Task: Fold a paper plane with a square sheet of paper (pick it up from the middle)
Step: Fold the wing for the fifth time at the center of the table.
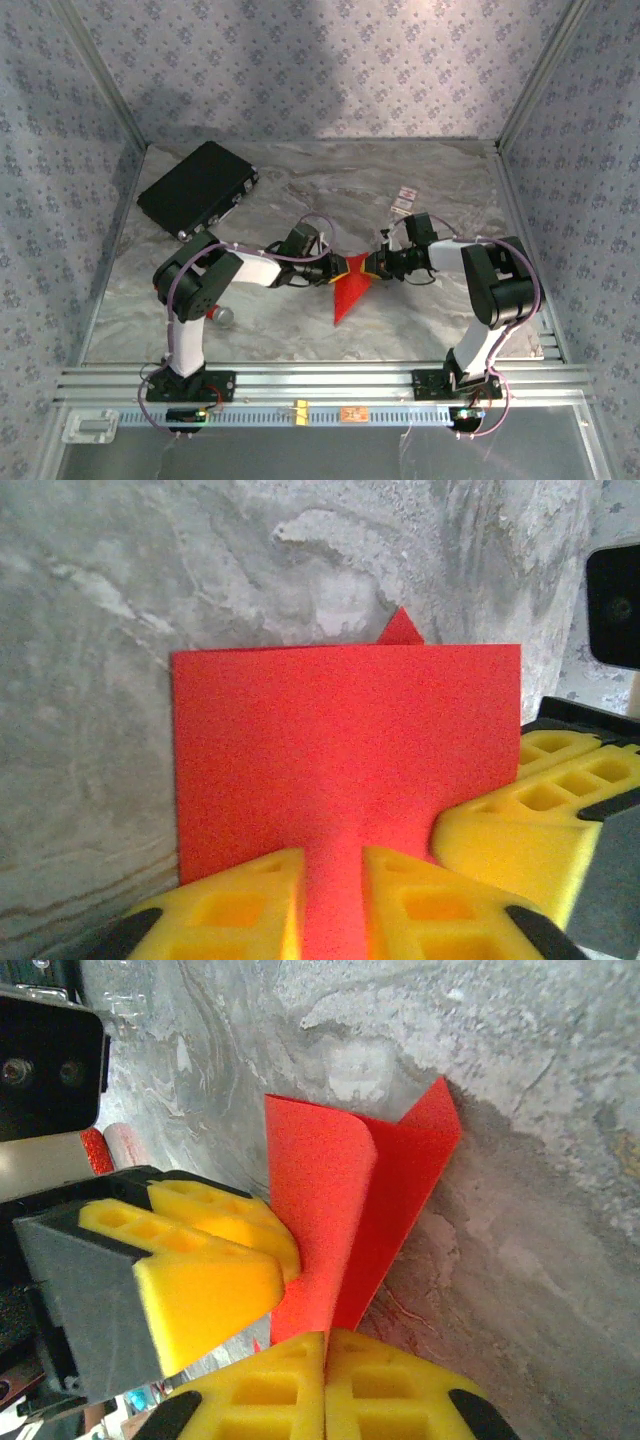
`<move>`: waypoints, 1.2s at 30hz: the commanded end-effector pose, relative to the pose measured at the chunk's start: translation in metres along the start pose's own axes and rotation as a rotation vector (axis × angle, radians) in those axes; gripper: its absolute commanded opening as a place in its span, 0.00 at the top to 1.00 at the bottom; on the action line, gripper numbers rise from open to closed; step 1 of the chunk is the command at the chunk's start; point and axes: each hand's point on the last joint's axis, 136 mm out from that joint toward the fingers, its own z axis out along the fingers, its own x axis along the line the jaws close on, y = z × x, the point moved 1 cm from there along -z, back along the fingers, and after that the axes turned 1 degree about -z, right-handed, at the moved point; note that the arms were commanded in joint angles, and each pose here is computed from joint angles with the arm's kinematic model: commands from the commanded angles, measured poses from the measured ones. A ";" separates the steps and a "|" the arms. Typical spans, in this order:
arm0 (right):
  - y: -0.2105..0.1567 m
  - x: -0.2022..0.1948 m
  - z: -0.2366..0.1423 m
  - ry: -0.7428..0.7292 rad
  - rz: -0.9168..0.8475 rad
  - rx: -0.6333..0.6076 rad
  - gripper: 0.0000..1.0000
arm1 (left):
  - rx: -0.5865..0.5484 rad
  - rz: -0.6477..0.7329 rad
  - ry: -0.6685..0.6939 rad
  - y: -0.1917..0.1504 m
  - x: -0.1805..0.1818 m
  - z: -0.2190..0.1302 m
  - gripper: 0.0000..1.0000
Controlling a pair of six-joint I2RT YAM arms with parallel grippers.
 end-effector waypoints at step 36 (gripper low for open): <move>0.008 0.005 -0.031 -0.097 0.347 -0.325 0.96 | -0.097 1.056 0.744 -0.082 -0.023 -0.021 0.47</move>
